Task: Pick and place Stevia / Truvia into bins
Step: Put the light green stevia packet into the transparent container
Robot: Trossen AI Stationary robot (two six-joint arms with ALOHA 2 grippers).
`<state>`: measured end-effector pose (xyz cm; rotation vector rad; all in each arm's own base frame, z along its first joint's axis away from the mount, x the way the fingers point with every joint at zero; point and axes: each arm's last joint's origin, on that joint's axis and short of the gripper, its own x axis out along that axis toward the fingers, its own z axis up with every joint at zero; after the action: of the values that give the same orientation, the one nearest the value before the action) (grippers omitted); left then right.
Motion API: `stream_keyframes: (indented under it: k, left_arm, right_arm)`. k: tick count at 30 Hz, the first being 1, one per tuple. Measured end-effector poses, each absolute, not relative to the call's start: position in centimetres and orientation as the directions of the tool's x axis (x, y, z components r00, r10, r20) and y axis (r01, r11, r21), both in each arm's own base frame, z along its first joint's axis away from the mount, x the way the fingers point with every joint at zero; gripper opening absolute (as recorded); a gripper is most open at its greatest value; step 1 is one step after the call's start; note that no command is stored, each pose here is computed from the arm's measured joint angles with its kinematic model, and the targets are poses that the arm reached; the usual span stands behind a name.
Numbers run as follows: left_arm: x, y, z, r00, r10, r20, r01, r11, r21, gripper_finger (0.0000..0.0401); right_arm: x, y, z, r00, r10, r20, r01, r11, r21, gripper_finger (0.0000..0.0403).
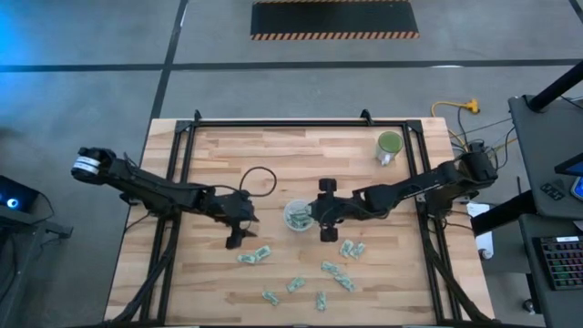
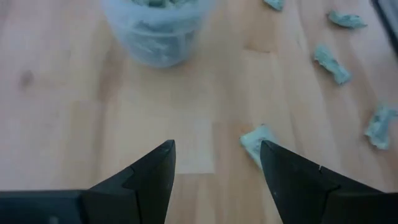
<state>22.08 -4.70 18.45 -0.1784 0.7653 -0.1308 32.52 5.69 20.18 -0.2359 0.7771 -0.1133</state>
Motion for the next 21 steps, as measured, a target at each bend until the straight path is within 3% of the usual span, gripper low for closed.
stream_keyframes:
  k: [10, 21]
  left_arm:
    - [24.1, -8.7, 16.1, 0.712, -0.341, -0.613, 0.255, 0.940, -0.227, 0.0219]
    - [24.6, -9.0, 13.2, 0.631, -0.308, -0.713, 0.202, 0.951, -0.232, 0.0219]
  right_arm:
    - [29.7, 6.0, 21.4, 0.660, -0.188, -0.727, 0.016, 0.972, -0.236, 0.0137]
    - [29.2, 5.9, 21.2, 0.647, -0.190, -0.739, 0.025, 0.973, -0.229, 0.0114]
